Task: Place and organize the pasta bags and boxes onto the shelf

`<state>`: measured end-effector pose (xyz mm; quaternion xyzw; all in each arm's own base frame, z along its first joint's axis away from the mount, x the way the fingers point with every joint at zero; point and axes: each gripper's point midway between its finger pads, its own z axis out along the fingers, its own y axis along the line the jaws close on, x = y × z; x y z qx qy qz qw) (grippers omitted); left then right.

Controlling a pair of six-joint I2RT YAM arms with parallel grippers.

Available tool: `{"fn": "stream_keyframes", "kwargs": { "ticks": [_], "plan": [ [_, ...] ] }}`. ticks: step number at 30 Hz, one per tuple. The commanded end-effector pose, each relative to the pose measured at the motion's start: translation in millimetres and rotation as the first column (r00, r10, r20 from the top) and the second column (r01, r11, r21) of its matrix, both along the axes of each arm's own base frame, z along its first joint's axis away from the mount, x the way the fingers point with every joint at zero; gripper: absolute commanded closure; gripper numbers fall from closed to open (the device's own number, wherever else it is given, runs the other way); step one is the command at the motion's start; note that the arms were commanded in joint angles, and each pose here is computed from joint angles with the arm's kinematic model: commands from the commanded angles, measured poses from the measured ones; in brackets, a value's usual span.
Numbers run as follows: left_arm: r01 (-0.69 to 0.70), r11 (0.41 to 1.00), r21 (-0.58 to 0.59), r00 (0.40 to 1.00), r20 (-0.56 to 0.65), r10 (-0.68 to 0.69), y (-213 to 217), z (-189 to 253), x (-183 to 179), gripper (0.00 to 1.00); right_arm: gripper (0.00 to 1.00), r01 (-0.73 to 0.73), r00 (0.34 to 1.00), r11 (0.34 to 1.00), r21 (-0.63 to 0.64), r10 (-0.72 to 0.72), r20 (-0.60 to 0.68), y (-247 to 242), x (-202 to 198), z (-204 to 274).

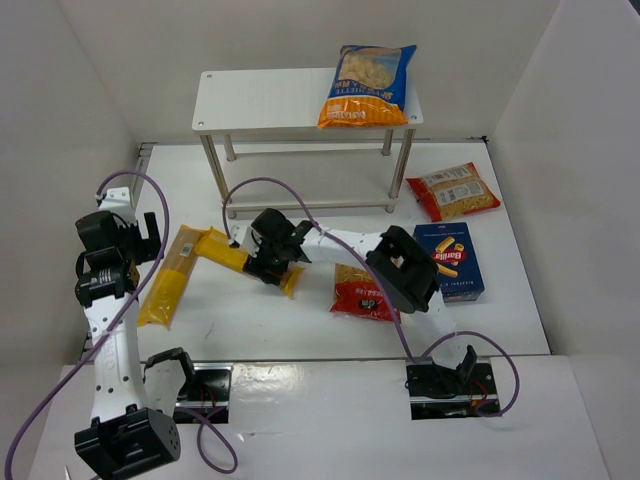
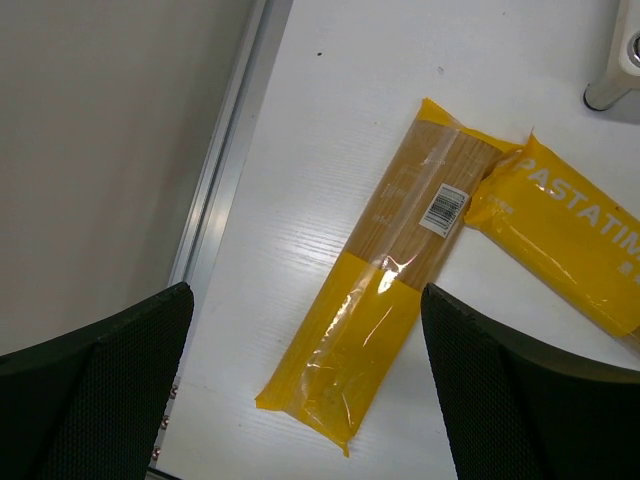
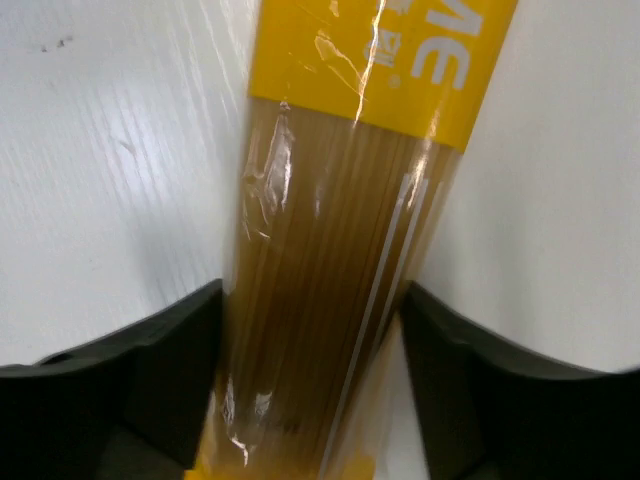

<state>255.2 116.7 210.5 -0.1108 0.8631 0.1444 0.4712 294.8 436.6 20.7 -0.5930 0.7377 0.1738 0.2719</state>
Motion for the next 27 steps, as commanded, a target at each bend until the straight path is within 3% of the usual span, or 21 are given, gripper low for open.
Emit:
{"fn": "stream_keyframes", "kwargs": {
  "ticks": [1, 3, 4, 11, 18, 27],
  "plan": [
    [0.012, 1.000, 0.003, 0.999, 0.051, -0.012, -1, 9, 5, 0.00, 0.32, -0.029, 0.998, 0.996, -0.084, 0.023, -0.065, -3, -15, -32],
    [0.012, 1.000, 0.007, 0.998, 0.059, -0.013, -1, 12, 4, 0.00, 0.69, -0.047, 0.994, 0.992, -0.116, 0.036, -0.101, -5, -20, -43],
    [0.012, 1.000, 0.007, 0.998, 0.059, -0.013, -1, 12, 4, 0.00, 1.00, -0.047, 0.995, 0.993, -0.110, 0.036, -0.096, -1, -17, -35],
    [0.012, 1.000, 0.010, 0.998, 0.068, -0.013, -2, 14, 3, 0.00, 1.00, -0.121, 0.981, 0.991, -0.049, 0.112, -0.160, -9, -50, 0],
    [0.012, 1.000, 0.014, 0.997, 0.076, -0.013, -3, 15, 0, 0.00, 1.00, -0.109, 0.990, 0.990, 0.087, 0.116, -0.076, -21, -62, 72],
    [0.012, 1.000, 0.014, 0.997, 0.076, -0.013, -3, 15, 0, 0.00, 1.00, 0.112, 0.988, 0.961, 0.254, -0.135, 0.074, -51, -38, 143]
  ]
}}
